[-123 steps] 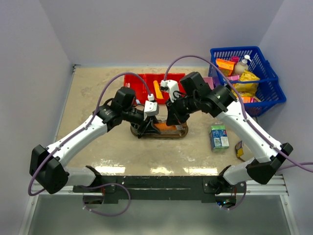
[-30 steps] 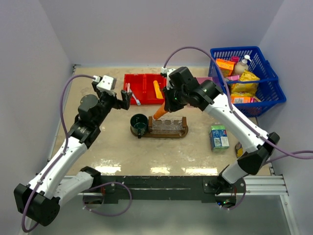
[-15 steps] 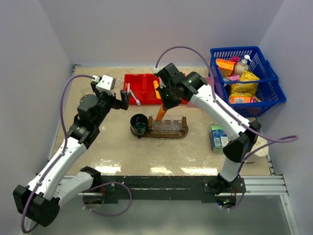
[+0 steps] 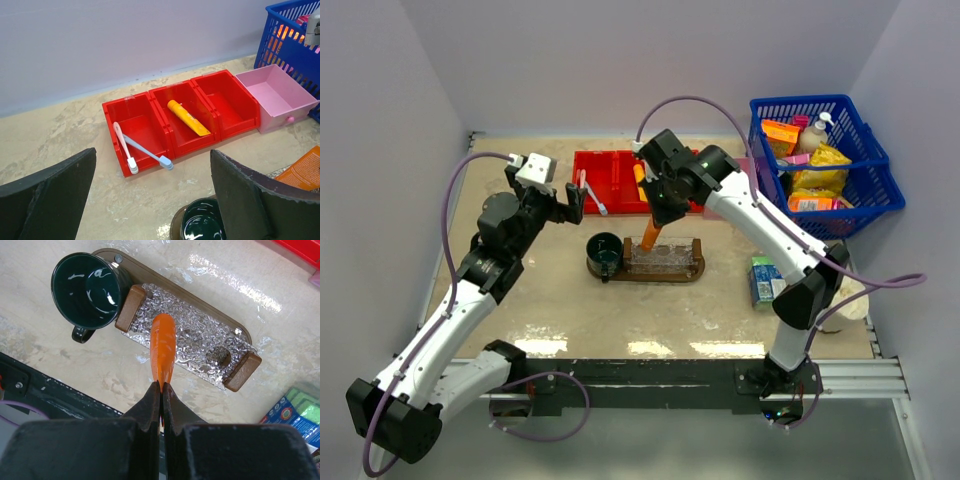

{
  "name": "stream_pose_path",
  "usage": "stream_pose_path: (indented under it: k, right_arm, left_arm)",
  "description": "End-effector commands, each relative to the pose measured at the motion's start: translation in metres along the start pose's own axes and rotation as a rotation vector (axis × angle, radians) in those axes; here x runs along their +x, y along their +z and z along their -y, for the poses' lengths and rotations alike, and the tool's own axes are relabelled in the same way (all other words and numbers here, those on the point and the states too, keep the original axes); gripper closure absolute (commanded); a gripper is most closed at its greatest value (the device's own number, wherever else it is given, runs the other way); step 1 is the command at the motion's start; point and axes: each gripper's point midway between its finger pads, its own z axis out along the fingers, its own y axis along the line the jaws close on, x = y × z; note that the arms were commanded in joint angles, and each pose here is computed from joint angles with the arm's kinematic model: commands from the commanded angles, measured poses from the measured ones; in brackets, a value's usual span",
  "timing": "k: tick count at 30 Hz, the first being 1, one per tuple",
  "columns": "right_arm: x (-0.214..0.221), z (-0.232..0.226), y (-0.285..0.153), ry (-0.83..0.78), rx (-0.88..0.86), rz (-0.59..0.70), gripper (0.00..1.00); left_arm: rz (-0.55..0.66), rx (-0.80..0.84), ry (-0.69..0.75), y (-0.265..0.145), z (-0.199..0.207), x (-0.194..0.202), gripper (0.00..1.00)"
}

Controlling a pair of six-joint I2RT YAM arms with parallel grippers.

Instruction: Prepare toiletry sets of a toothbrush and toothpaste on the tray

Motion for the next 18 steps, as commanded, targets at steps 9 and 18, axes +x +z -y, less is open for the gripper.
stream_pose_path:
  k: [9, 18]
  right_arm:
    - [-0.012, -0.016, 0.004, -0.014, -0.016, 0.026, 1.00]
    - [-0.012, -0.016, 0.018, -0.024, 0.001, 0.008, 1.00]
  left_arm:
    - [0.074, -0.019, 0.020, -0.004, -0.005, -0.030, 0.00]
    - [0.076, -0.023, 0.023, -0.004, -0.006, -0.031, 0.00]
